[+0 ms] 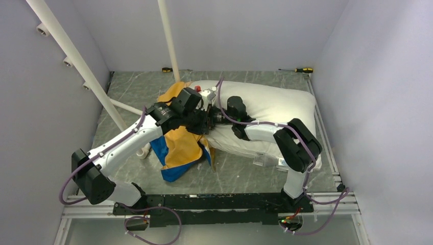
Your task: Put the pillow into the pillowcase
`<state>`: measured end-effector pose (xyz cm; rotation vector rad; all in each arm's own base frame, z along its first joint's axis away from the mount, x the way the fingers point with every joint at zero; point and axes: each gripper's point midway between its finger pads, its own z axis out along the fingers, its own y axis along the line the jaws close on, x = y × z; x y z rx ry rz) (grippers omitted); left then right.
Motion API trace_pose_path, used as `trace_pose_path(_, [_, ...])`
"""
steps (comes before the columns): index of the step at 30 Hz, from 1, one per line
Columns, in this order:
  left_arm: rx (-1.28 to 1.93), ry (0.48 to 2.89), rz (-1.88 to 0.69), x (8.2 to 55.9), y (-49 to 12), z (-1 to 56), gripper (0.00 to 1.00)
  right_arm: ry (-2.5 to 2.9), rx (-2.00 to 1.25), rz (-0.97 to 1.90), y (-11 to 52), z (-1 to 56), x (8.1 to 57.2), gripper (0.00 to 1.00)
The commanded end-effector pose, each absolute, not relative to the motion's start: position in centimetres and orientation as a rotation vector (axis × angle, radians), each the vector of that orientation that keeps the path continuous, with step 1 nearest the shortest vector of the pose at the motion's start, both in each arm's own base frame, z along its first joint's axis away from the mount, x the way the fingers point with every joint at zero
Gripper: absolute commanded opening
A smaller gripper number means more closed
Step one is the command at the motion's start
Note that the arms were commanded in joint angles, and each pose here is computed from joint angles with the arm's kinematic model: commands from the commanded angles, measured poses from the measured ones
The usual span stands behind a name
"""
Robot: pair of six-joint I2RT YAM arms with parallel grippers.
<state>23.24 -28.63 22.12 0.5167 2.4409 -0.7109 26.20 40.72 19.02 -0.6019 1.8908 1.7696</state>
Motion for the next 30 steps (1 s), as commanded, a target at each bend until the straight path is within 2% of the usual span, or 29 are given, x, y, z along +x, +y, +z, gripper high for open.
trace_pose_path(1, [0.625,1.666,-1.375,22.5,-37.6,41.8,0.00,2.122,-0.642,1.837,43.1,12.2,20.3,0.00])
trace_pose_path(7, [0.917,1.542,-1.477,16.8,-38.4,43.8,0.00,2.070,-0.754,1.911,41.9,15.3,18.6,0.00])
trace_pose_path(11, [1.066,1.579,-1.440,14.6,-37.4,43.0,0.00,1.954,-0.864,1.865,41.5,20.9,18.8,0.00])
trace_pose_path(15, [1.128,1.485,-1.416,13.5,-36.4,44.7,0.00,1.850,-0.924,1.809,41.3,26.9,19.9,0.00])
trace_pose_path(19, [1.064,1.454,-1.305,15.4,-36.2,45.9,0.00,1.795,-0.938,1.814,41.3,30.0,20.4,0.00])
trace_pose_path(27, [0.948,1.386,-1.280,19.7,-39.6,48.1,0.00,1.872,-0.957,1.891,40.4,25.5,18.3,0.00])
trace_pose_path(30, [0.905,1.462,-1.253,22.5,-41.6,46.6,0.00,1.817,-1.016,1.955,39.6,24.8,16.5,0.00])
